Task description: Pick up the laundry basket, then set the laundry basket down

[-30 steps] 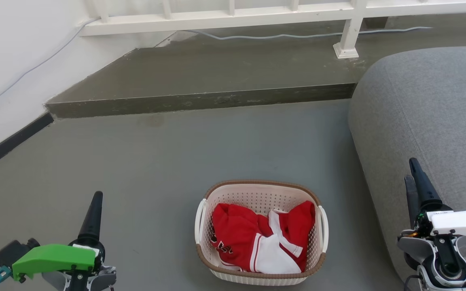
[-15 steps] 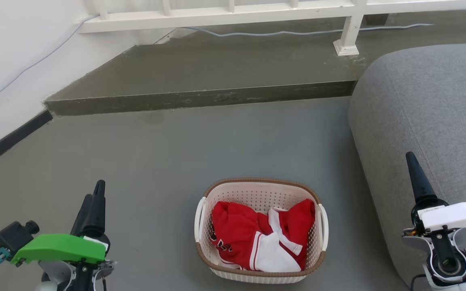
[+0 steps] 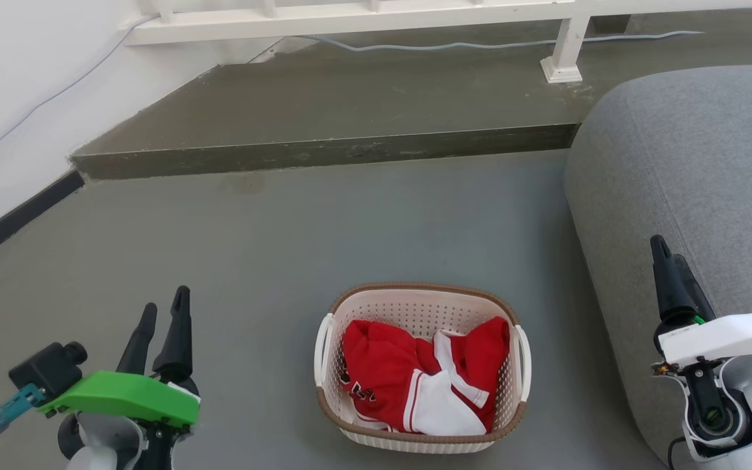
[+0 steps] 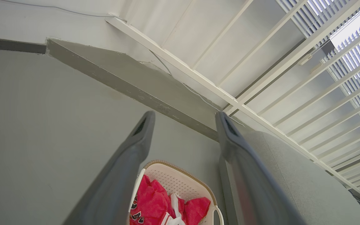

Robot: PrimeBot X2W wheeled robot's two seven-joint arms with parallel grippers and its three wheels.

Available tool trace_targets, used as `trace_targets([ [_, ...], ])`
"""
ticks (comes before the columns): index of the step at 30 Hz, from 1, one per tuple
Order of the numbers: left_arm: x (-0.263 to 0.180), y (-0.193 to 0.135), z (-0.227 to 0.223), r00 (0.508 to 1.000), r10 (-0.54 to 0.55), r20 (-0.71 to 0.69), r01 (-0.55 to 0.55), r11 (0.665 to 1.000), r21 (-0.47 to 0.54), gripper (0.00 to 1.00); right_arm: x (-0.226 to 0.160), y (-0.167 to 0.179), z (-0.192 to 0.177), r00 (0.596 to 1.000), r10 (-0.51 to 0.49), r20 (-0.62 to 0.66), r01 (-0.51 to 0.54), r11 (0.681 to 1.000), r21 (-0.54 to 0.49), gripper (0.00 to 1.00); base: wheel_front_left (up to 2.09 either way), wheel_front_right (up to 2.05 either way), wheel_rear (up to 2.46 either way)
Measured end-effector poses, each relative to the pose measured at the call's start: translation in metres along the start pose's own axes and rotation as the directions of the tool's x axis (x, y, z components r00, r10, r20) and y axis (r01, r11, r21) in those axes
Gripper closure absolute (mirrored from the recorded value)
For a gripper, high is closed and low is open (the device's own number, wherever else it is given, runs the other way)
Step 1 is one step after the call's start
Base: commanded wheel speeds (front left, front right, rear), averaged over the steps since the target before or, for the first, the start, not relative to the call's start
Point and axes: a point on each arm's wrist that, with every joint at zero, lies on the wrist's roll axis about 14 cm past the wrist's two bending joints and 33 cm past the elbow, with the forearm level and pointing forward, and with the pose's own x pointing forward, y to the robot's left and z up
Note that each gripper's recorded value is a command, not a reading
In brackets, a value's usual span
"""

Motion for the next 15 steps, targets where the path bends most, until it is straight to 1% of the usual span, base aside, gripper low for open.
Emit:
trace_targets([
  [4,0.001,-0.005,-0.002,1.0,-0.015,-0.002,0.015,0.999,0.053,0.0,0.001,0.002,0.0,1.0,0.004,0.007,-0.004,0.998,-0.061,0.0,0.0,0.0,0.0],
  [15,0.005,-0.019,-0.001,0.998,-0.06,0.022,0.056,0.983,0.174,0.0,0.003,0.006,0.0,1.0,0.009,0.029,-0.004,0.984,-0.177,0.0,0.0,0.0,0.0],
])
